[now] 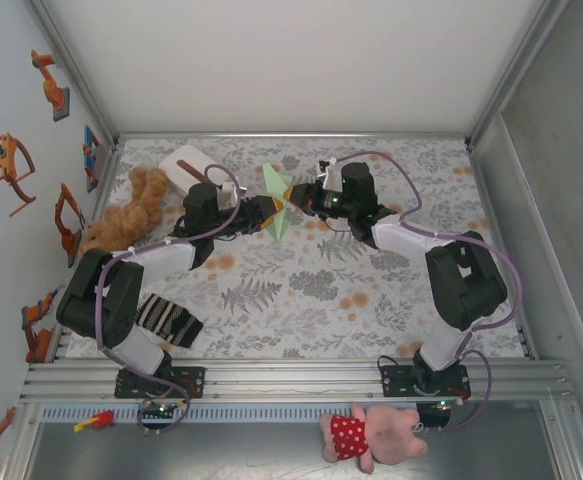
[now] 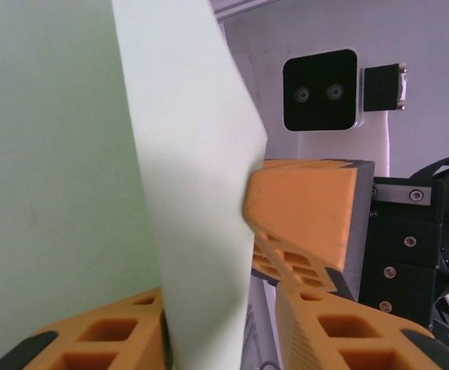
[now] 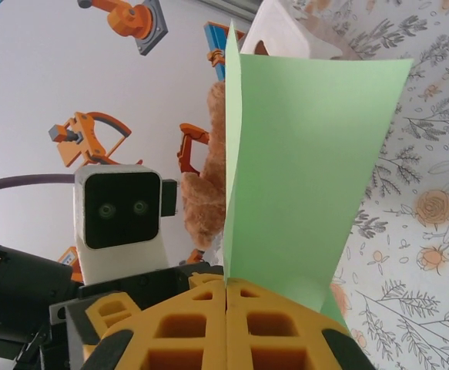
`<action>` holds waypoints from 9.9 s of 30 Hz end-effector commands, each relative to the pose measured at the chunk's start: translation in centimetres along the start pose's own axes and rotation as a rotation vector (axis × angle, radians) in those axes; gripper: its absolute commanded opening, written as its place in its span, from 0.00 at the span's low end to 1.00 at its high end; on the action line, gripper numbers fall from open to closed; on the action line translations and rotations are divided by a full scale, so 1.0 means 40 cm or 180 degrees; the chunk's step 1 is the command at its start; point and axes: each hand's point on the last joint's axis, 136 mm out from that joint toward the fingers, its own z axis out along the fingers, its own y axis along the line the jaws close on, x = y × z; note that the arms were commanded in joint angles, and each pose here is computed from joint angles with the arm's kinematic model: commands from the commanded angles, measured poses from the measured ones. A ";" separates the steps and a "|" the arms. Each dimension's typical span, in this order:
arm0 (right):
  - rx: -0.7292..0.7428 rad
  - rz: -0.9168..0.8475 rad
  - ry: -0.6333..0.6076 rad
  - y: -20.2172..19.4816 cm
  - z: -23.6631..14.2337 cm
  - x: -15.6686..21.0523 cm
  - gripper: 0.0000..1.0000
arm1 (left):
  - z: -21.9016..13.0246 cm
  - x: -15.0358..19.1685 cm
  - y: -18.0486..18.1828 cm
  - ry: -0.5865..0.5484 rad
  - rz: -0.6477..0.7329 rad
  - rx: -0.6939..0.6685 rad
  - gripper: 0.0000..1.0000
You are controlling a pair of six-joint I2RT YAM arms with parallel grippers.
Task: Fold a paper plane with a square sheet of paper (pick it up from the middle)
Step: Turn over the paper at the center of the table, then fold the wing for the fifth time at the center of the table.
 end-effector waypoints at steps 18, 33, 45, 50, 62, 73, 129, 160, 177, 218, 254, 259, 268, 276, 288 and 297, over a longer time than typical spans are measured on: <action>-0.0289 0.0002 -0.0070 0.034 -0.030 -0.026 0.15 | -0.025 -0.015 -0.050 -0.0084 0.0272 0.0092 0.14; 0.1501 -0.0433 -0.0522 -0.127 -0.266 -0.041 0.51 | -0.177 0.009 0.159 0.0316 0.1272 -0.2863 0.14; 0.2561 -0.0510 -0.0880 -0.191 -0.425 -0.042 0.49 | -0.218 -0.084 0.244 0.0640 0.2508 -0.5475 0.14; 0.2713 -0.0435 -0.0909 -0.218 -0.447 -0.033 0.48 | -0.176 -0.087 0.297 0.0819 0.2780 -0.5832 0.13; 0.2822 -0.0268 -0.0842 -0.268 -0.437 -0.027 0.47 | -0.091 -0.028 0.402 0.1204 0.3034 -0.5999 0.16; 0.2788 -0.0173 -0.0854 -0.273 -0.430 -0.028 0.46 | -0.021 0.018 0.415 0.1228 0.2638 -0.5483 0.25; 0.1937 0.0587 -0.0367 -0.308 -0.179 0.052 0.48 | -0.042 0.028 0.469 0.0461 -0.0591 -0.2663 0.64; 0.1885 0.1049 0.0241 -0.390 -0.004 0.210 0.18 | 0.093 0.143 0.395 0.0432 -0.1384 -0.2158 0.15; 0.2267 0.1094 0.0372 -0.448 -0.024 0.236 0.17 | 0.063 0.131 0.416 0.0527 -0.1165 -0.2388 0.16; 0.1647 0.1335 -0.0072 -0.430 -0.022 0.185 0.26 | 0.045 0.171 0.479 0.0479 -0.1762 -0.2344 0.17; 0.1876 0.1468 -0.0454 -0.370 -0.150 0.126 0.00 | 0.037 0.076 0.242 0.0474 0.1295 -0.2073 0.65; 0.1828 0.1649 -0.0533 -0.370 -0.163 0.122 0.00 | 0.068 0.106 0.224 0.0546 0.1866 -0.1877 0.67; 0.1926 0.1795 -0.0538 -0.365 -0.173 0.116 0.00 | 0.117 0.170 0.201 0.0740 0.2931 -0.1778 0.67; 0.1929 0.1925 -0.0512 -0.371 -0.164 0.121 0.00 | 0.162 0.175 0.231 0.0759 0.3511 -0.1838 0.62; 0.1981 0.1989 -0.0431 -0.379 -0.151 0.122 0.00 | 0.193 0.209 0.276 0.0879 0.3907 -0.1882 0.55; 0.2066 0.2064 -0.0366 -0.390 -0.153 0.136 0.00 | 0.189 0.210 0.324 0.0963 0.3945 -0.2071 0.42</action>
